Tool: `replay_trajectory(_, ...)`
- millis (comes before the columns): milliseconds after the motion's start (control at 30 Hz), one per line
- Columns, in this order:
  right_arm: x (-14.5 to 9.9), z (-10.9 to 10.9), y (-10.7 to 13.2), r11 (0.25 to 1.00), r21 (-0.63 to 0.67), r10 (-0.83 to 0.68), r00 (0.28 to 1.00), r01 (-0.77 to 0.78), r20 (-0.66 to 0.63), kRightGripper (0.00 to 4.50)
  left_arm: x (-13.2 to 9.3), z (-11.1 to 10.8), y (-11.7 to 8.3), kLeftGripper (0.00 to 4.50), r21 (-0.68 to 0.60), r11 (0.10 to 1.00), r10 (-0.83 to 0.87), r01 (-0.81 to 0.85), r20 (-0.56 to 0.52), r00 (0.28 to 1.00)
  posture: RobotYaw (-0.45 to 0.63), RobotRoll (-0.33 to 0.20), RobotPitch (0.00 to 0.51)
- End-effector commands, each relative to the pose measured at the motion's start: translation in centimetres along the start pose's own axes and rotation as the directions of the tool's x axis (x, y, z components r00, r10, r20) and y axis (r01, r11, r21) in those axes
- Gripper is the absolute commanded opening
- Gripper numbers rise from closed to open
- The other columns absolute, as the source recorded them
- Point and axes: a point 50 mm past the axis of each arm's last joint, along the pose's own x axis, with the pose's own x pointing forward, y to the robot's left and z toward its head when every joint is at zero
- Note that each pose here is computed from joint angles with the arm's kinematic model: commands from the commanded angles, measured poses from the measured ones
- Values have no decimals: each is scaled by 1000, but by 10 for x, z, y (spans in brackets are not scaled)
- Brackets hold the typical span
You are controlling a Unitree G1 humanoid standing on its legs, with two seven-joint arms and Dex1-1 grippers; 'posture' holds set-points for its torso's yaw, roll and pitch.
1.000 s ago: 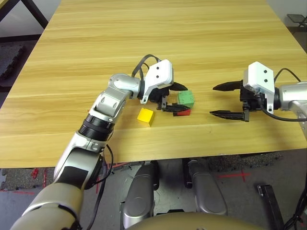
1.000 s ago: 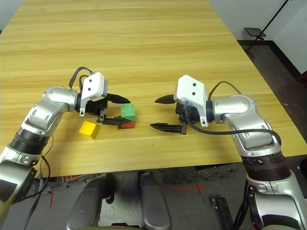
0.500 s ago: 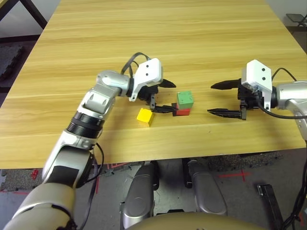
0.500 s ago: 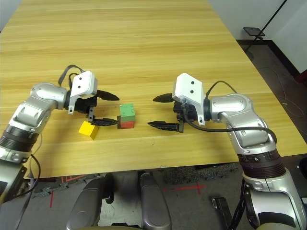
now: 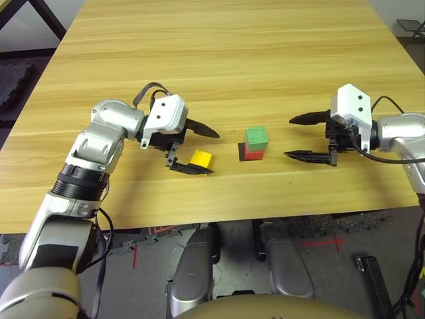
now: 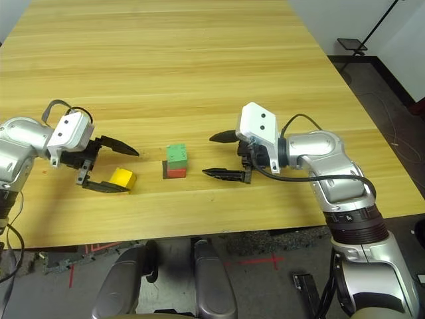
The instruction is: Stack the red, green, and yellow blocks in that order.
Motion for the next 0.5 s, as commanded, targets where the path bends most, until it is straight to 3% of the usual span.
replay_trajectory(33, 1, -1, 1, 1000, -6, 10, 1000, -10, -6, 4500, 2, -9, -5, 4467, 55, 998, -8, 9, -4, 1000, 121, -13, 247)
replay_trajectory(233, 0, -1, 1, 1000, -7, 8, 1000, -9, -7, 4500, 2, -23, -8, 4467, 91, 995, -32, 37, -59, 998, 115, -18, 243)
replay_trajectory(500, 1, 0, 0, 1000, -15, 7, 1000, -7, -8, 4500, 6, -38, -9, 4467, 44, 998, -44, 49, -103, 994, 112, -26, 238)
